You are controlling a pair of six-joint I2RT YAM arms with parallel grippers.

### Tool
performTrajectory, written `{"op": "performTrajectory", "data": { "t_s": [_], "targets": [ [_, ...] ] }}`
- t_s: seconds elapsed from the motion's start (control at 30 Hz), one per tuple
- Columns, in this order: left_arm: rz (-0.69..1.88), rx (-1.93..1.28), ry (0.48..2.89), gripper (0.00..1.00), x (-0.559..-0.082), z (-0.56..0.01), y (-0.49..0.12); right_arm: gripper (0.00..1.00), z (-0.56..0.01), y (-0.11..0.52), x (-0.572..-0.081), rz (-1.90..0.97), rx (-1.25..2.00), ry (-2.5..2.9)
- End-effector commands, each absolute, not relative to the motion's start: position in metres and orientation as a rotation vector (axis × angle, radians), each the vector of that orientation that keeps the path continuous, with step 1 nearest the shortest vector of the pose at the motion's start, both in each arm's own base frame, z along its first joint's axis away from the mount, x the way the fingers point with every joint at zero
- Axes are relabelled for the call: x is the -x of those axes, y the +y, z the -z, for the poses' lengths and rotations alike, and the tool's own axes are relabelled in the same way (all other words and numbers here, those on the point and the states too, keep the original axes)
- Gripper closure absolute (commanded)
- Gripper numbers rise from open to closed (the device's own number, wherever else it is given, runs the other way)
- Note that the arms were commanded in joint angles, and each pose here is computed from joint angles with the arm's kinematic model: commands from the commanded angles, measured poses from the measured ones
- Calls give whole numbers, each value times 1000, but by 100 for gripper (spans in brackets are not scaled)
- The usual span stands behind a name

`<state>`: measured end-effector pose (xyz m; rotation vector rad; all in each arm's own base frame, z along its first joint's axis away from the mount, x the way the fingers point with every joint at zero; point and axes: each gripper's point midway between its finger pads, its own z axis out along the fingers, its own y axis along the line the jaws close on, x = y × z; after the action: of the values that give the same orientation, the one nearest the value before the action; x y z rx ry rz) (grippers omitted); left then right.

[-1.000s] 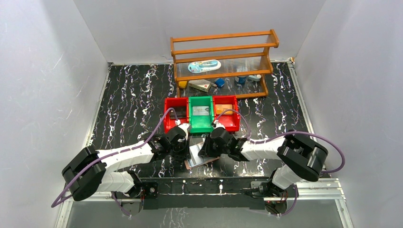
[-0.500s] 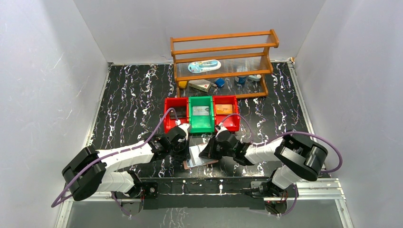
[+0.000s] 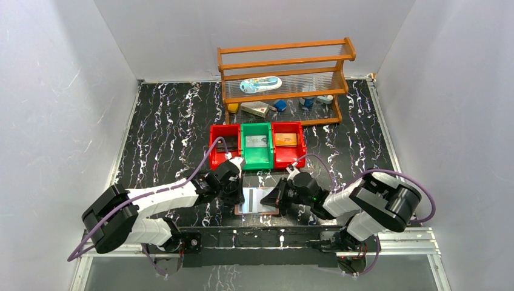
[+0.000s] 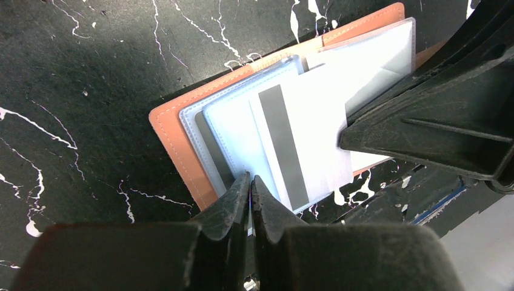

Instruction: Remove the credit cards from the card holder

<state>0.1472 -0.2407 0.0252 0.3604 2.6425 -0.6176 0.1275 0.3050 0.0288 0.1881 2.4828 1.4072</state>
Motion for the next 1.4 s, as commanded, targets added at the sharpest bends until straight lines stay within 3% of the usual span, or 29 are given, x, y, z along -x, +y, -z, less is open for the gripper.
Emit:
{"op": "performTrajectory", "data": {
  "t_s": [0.0,0.17,0.33,0.7,0.87,1.0,1.1,1.2,1.37],
  "targets": [
    [274,-389,2817,95,-122,19,-181,95,-40,308,-124,-1526,-208,2442],
    [266,-382,2815,95,-123,17,-180,95,-32,300,-127,-1469,-270,2457],
    [316,-350,2777,87,-129,-1,-188,95,-27,294,-133,-1344,-274,2498],
    [563,-341,2629,55,-148,-62,-229,95,-24,291,-133,-1311,-289,2514],
    [818,-393,2546,47,-147,-84,-266,95,-24,292,-134,-1316,-293,2516],
    [865,-368,2556,44,-147,-77,-275,94,-23,291,-133,-1311,-299,2517],
    [857,-359,2633,46,-141,-45,-277,93,-24,290,-134,-1314,-303,2508],
    [730,-366,2698,59,-135,-12,-256,91,-27,292,-135,-1339,-312,2494],
    [540,-400,2794,77,-124,17,-225,74,-30,292,-140,-1373,-367,2453]
  ]
}}
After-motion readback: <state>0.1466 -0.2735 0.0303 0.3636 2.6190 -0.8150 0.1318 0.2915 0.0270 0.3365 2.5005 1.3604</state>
